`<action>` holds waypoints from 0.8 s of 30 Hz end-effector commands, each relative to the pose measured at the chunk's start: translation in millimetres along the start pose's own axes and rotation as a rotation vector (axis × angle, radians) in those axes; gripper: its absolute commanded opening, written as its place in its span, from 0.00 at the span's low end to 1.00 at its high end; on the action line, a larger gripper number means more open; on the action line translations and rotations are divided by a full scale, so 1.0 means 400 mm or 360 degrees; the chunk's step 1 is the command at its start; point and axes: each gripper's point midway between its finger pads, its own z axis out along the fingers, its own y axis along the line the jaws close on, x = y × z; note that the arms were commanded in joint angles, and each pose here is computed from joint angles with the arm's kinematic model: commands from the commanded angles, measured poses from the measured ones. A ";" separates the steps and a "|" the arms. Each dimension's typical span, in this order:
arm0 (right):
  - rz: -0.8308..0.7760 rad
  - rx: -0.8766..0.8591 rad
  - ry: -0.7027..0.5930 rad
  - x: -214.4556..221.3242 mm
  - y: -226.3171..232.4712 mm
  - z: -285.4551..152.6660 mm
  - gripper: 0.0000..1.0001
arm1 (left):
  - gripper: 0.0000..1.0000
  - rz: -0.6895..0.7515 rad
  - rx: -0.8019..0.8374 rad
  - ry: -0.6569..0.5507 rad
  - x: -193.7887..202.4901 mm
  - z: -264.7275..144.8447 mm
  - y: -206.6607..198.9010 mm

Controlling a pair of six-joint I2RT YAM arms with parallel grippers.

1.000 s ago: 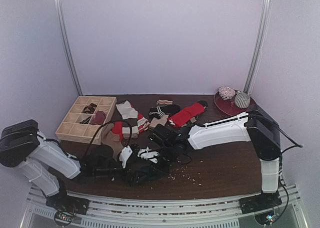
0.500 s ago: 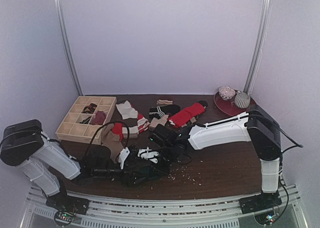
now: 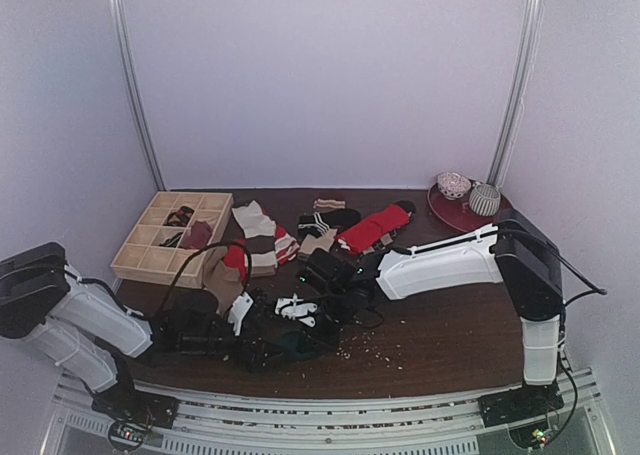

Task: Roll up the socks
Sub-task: Pick up a pair of socks from the center of the board.

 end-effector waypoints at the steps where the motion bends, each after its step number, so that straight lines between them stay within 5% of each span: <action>1: 0.0161 0.0029 0.0618 0.293 0.000 0.065 0.10 | 0.98 -0.0064 0.0086 -0.0159 -0.039 -0.002 -0.002; 13: 0.0164 0.0031 0.0645 0.305 0.000 0.067 0.10 | 0.97 -0.0140 0.0318 -0.0065 -0.006 0.032 -0.043; 24: 0.0163 0.0049 0.0642 0.304 -0.004 0.063 0.10 | 0.76 -0.0242 0.0364 0.0123 0.083 0.044 -0.043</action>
